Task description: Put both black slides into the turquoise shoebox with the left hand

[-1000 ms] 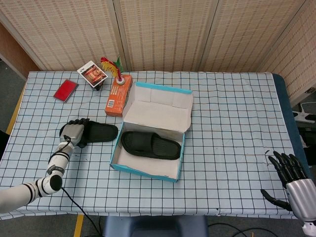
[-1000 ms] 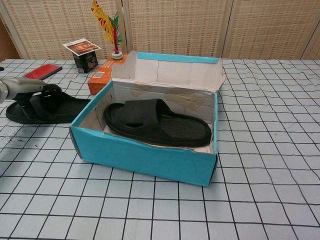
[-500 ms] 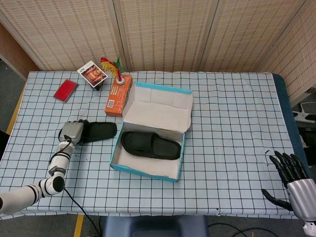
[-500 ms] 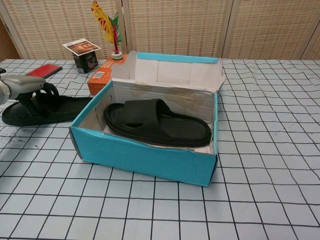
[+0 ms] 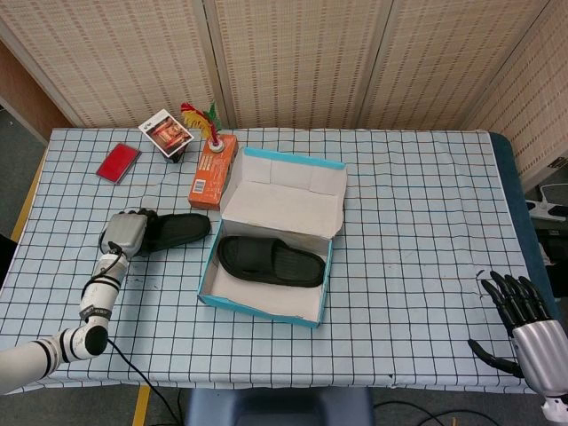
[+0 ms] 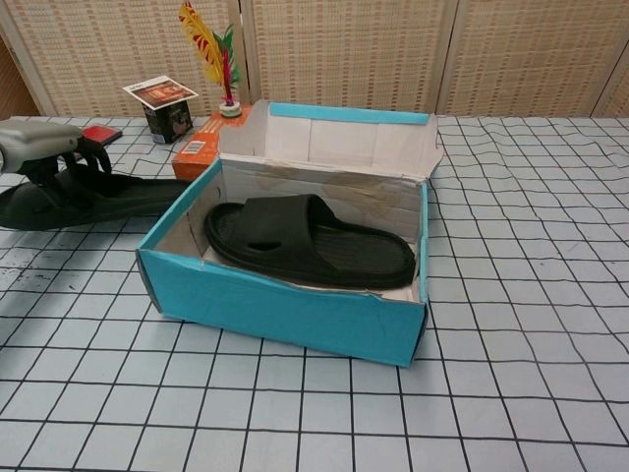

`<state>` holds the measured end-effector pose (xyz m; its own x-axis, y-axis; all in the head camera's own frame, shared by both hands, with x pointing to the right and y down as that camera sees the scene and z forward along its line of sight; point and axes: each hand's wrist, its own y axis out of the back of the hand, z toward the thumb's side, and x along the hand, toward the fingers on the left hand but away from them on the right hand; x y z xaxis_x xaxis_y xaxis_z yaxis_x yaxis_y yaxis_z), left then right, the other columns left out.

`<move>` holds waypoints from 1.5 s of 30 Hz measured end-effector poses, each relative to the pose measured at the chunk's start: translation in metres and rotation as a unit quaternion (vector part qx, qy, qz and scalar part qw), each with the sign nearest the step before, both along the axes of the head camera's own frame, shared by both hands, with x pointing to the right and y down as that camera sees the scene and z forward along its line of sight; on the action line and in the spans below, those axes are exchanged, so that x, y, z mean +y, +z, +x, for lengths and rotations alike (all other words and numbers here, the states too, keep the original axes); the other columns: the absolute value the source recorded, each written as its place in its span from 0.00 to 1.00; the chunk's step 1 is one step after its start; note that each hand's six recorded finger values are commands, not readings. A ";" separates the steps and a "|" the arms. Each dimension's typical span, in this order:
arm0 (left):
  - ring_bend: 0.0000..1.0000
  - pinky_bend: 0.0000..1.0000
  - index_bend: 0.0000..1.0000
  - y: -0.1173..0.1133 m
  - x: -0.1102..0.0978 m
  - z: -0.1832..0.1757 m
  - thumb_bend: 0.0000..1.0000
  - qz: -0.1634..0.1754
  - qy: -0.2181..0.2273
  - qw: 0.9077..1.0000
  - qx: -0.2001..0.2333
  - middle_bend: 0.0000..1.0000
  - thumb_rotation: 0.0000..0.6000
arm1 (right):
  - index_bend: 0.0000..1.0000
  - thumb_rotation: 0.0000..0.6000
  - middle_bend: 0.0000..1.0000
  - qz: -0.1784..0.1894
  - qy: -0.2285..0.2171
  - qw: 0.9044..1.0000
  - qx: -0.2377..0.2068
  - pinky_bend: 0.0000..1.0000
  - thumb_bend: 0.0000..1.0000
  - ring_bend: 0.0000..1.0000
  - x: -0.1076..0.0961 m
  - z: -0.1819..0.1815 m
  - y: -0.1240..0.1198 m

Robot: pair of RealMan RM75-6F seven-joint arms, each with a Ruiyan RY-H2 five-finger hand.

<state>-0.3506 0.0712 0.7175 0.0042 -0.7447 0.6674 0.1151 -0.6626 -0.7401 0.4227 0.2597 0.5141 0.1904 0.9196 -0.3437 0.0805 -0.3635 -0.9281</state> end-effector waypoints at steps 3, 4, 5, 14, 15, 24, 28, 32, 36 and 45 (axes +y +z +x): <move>0.47 0.53 0.53 -0.013 -0.005 -0.001 0.51 0.017 0.000 1.000 0.009 0.51 1.00 | 0.00 0.79 0.00 -0.001 -0.001 1.000 0.000 0.00 0.16 0.00 0.000 -0.001 0.001; 0.47 0.53 0.54 -0.018 -0.007 -0.002 0.51 0.025 0.000 1.000 0.012 0.52 1.00 | 0.00 0.79 0.00 -0.001 -0.001 1.000 0.000 0.00 0.16 0.00 0.000 -0.001 0.001; 0.48 0.53 0.54 -0.022 -0.009 -0.002 0.52 0.031 -0.001 0.999 0.014 0.52 1.00 | 0.00 0.79 0.00 0.000 -0.001 1.000 0.000 0.00 0.16 0.00 0.000 -0.001 0.000; 0.56 0.61 0.66 -0.050 -0.023 -0.005 0.61 0.078 -0.006 0.996 0.042 0.62 1.00 | 0.00 0.79 0.00 0.000 -0.001 1.000 0.001 0.00 0.16 0.00 0.000 -0.001 0.001; 0.59 0.63 0.70 -0.050 -0.023 -0.004 0.65 0.080 -0.005 0.996 0.043 0.65 1.00 | 0.00 0.79 0.00 0.000 -0.001 1.000 0.001 0.00 0.16 0.00 0.000 -0.001 0.001; 0.67 0.71 0.79 -0.063 -0.021 -0.004 0.77 0.116 0.009 0.991 0.064 0.74 1.00 | 0.00 0.80 0.00 0.000 -0.001 1.000 0.003 0.00 0.16 0.00 0.000 -0.002 0.002; 0.67 0.71 0.80 -0.073 -0.021 0.002 0.78 0.138 0.021 0.987 0.077 0.74 1.00 | 0.00 0.79 0.00 -0.001 -0.002 1.000 0.003 0.00 0.16 0.00 0.000 -0.002 0.003; 0.67 0.71 0.80 -0.085 -0.017 0.015 0.78 0.150 0.032 0.983 0.102 0.74 1.00 | 0.00 0.79 0.00 -0.003 -0.003 1.000 0.003 0.00 0.16 0.00 0.000 -0.003 0.004; 0.67 0.71 0.80 -0.101 -0.009 0.035 0.78 0.149 0.048 0.979 0.133 0.75 1.00 | 0.00 0.79 0.00 -0.006 -0.006 1.000 0.001 0.00 0.16 0.00 0.001 -0.004 0.005; 0.67 0.70 0.80 -0.143 0.032 0.114 0.78 0.092 0.141 0.961 0.219 0.75 1.00 | 0.00 0.79 0.00 -0.016 -0.014 1.000 -0.005 0.00 0.16 0.00 0.003 -0.007 0.007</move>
